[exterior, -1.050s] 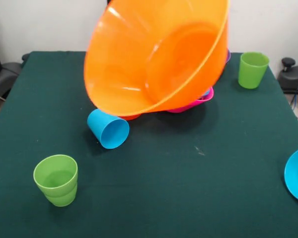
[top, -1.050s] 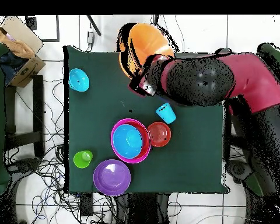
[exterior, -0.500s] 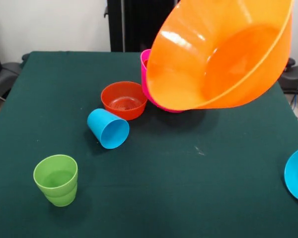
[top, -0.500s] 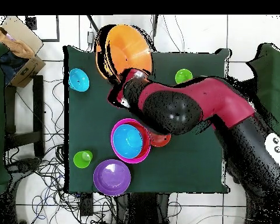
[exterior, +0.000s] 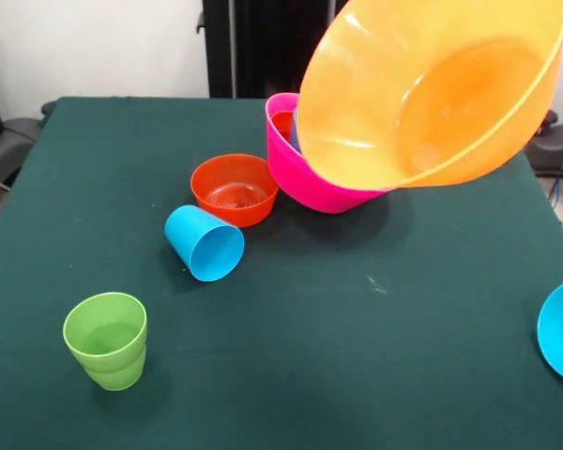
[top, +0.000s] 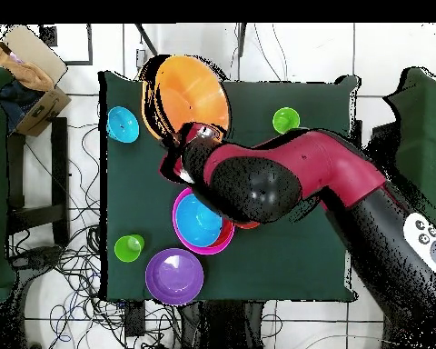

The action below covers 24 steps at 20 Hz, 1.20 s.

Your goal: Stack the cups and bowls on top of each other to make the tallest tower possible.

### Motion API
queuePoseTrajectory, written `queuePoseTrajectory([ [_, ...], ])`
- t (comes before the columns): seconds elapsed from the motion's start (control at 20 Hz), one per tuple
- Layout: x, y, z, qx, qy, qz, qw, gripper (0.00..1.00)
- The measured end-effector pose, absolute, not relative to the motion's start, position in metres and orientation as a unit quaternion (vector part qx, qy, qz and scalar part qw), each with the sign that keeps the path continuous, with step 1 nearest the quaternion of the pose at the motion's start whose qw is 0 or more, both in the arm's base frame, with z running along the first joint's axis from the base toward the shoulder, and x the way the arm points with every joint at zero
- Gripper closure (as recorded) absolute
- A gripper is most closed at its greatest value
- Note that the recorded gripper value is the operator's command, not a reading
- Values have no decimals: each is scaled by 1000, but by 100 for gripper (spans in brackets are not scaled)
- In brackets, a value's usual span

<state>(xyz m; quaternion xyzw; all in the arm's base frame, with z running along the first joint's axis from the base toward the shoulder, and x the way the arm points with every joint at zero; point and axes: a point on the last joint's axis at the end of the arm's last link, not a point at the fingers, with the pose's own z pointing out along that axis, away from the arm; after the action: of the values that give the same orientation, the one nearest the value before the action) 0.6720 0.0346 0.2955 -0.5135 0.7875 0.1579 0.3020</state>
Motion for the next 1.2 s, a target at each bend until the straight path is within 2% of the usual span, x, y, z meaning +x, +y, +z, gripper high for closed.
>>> queuePoseTrajectory([
  [0.5, 654, 17, 314, -524, 802, 166, 233, 100],
  [1.2, 625, -70, 315, -486, 836, 135, 217, 100],
])
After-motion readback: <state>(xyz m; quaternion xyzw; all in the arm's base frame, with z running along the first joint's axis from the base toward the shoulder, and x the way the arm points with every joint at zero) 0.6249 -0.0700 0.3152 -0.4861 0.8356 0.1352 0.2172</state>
